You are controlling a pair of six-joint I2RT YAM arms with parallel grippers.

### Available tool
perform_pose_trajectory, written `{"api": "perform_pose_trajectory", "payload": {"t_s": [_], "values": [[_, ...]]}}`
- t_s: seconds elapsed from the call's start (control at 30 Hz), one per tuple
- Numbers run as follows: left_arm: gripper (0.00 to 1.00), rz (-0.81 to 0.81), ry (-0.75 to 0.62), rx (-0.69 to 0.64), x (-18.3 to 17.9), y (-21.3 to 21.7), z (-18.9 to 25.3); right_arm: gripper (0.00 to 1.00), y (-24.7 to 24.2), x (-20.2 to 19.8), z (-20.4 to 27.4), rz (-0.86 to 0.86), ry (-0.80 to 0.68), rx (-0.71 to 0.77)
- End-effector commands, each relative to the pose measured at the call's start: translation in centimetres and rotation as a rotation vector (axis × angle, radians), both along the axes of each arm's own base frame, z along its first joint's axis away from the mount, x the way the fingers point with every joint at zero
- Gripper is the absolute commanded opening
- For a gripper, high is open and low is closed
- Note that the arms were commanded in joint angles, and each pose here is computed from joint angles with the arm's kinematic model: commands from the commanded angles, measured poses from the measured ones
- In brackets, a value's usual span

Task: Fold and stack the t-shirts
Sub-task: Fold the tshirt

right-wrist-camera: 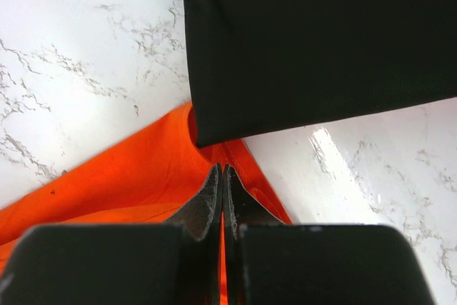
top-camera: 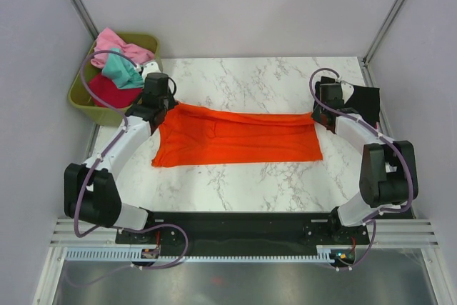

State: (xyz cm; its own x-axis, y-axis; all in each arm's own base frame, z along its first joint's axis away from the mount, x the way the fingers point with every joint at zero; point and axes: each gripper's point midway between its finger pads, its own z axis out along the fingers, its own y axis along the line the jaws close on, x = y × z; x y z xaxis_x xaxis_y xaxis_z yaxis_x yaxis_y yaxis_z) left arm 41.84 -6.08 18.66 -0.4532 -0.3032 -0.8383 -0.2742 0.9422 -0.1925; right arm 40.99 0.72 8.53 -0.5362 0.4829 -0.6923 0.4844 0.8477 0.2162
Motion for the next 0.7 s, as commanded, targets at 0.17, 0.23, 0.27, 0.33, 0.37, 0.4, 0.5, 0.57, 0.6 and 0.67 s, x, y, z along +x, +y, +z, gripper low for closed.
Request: {"api": "perform_pose_trajectory", "payload": {"t_s": [0.17, 0.23, 0.27, 0.33, 0.37, 0.4, 0.5, 0.57, 0.6, 0.67], "values": [[0.02, 0.041, -0.038, -0.007, -2.6, 1.1, 1.4, 0.00, -0.7, -0.7, 0.9, -0.028, -0.042, -0.017], [0.02, 0.037, -0.022, -0.014, -3.1, 1.1, 0.7, 0.00, -0.7, -1.1, 0.4, -0.033, -0.031, -0.016], [0.02, 0.042, -0.026, -0.017, -3.3, 1.2, 0.8, 0.00, -0.8, -1.2, 0.4, -0.042, -0.033, -0.017], [0.02, 0.054, -0.013, -0.021, -4.0, 1.4, 0.1, 0.00, -0.9, -1.8, -0.1, -0.050, -0.029, -0.014], [0.02, 0.056, -0.012, -0.024, -4.2, 1.4, 0.0, 0.00, -1.0, -1.7, 0.0, -0.056, -0.039, -0.014], [0.02, 0.058, -0.019, -0.035, -4.5, 1.4, 0.1, 0.00, -1.0, -1.9, -0.2, -0.060, -0.039, -0.010], [0.02, 0.064, -0.011, -0.054, -5.4, 1.5, -0.6, 0.00, -1.0, -2.5, -0.4, -0.067, -0.053, -0.002], [0.02, 0.066, 0.007, -0.065, -6.2, 1.5, -1.6, 0.00, -1.0, -3.0, -0.7, -0.070, -0.061, 0.002], [0.02, 0.077, -0.003, -0.088, -6.5, 1.5, -1.5, 0.00, -1.0, -3.6, -1.3, -0.074, -0.052, 0.006], [0.02, 0.080, 0.017, -0.110, -7.4, 1.3, -2.9, 0.01, -1.0, -3.7, -1.1, -0.076, -0.075, 0.015]]}}
